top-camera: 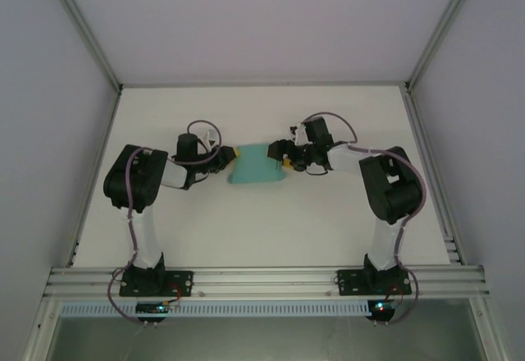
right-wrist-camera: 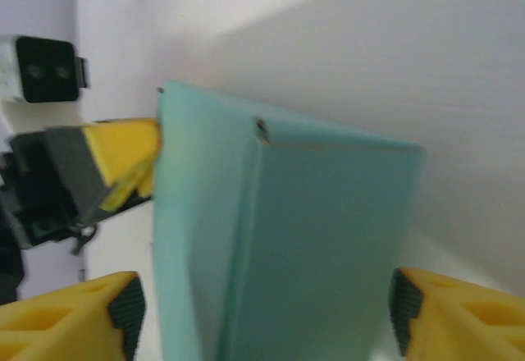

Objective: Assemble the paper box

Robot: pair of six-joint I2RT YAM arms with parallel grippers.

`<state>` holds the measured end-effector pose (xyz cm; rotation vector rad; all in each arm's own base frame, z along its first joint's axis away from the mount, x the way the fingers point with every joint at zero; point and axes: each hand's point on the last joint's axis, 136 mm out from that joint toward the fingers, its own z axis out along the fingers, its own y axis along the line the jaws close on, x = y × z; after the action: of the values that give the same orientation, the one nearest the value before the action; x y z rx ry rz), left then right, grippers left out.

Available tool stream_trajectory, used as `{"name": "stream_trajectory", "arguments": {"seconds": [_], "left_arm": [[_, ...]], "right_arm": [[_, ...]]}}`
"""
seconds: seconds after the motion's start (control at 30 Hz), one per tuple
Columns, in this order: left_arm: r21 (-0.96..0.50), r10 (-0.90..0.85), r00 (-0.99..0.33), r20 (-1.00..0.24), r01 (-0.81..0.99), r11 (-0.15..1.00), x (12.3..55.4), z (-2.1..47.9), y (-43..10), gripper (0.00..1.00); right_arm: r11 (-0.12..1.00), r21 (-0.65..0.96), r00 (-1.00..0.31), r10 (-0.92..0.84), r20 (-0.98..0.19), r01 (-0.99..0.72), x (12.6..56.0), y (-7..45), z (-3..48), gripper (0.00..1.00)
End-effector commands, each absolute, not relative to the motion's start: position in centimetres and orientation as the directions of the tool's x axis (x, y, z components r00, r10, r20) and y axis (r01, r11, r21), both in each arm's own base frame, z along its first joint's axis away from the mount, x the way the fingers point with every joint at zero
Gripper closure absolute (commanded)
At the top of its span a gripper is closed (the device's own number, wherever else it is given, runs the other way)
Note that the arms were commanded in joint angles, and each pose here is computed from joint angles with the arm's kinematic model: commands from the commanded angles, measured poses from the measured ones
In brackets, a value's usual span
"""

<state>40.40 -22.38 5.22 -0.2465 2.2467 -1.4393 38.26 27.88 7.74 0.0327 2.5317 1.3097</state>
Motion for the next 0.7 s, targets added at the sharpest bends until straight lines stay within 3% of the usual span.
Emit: {"name": "stream_trajectory", "arguments": {"seconds": [0.0, 0.13, 0.27, 0.4, 0.47, 0.5, 0.67], "left_arm": [[-0.89, -0.366, -0.908, -0.204, 0.016, 0.456, 39.3, 2.2, -22.1, 0.77], [-0.895, -0.353, -0.904, -0.24, 0.065, 0.442, 39.8, 3.4, -22.7, 0.73], [-0.876, -0.312, -0.898, -0.311, 0.143, 0.46, 40.1, 5.3, -23.5, 0.65], [-0.802, -0.27, -0.836, -0.478, 0.29, 0.522, 40.9, 9.4, -24.4, 0.41], [-0.731, -0.226, -0.776, -0.589, 0.392, 0.558, 41.0, 11.9, -25.3, 0.18], [-0.679, -0.19, -0.735, -0.651, 0.453, 0.577, 40.9, 13.2, -26.0, 0.02], [-0.269, 0.095, -0.437, -0.894, 0.695, 0.667, 38.8, 17.3, -30.1, 0.0]], "right_arm": [[0.39, 0.912, -0.967, 0.156, -0.203, -0.128, 39.1, 30.5, 11.0, 0.31], [0.33, 0.934, -0.966, 0.164, -0.198, -0.136, 39.4, 31.0, 12.1, 0.45], [0.372, 0.915, -0.959, 0.163, -0.231, -0.157, 39.0, 30.0, 12.7, 0.52], [0.43, 0.89, -0.952, 0.177, -0.249, -0.153, 38.2, 28.1, 13.3, 0.54], [0.456, 0.879, -0.95, 0.191, -0.247, -0.137, 37.9, 26.7, 13.4, 0.54], [0.47, 0.876, -0.95, 0.207, -0.231, -0.111, 37.8, 25.7, 13.3, 0.54], [0.492, 0.87, -0.938, 0.285, -0.198, -0.034, 36.7, 21.6, 15.3, 0.54]]}}
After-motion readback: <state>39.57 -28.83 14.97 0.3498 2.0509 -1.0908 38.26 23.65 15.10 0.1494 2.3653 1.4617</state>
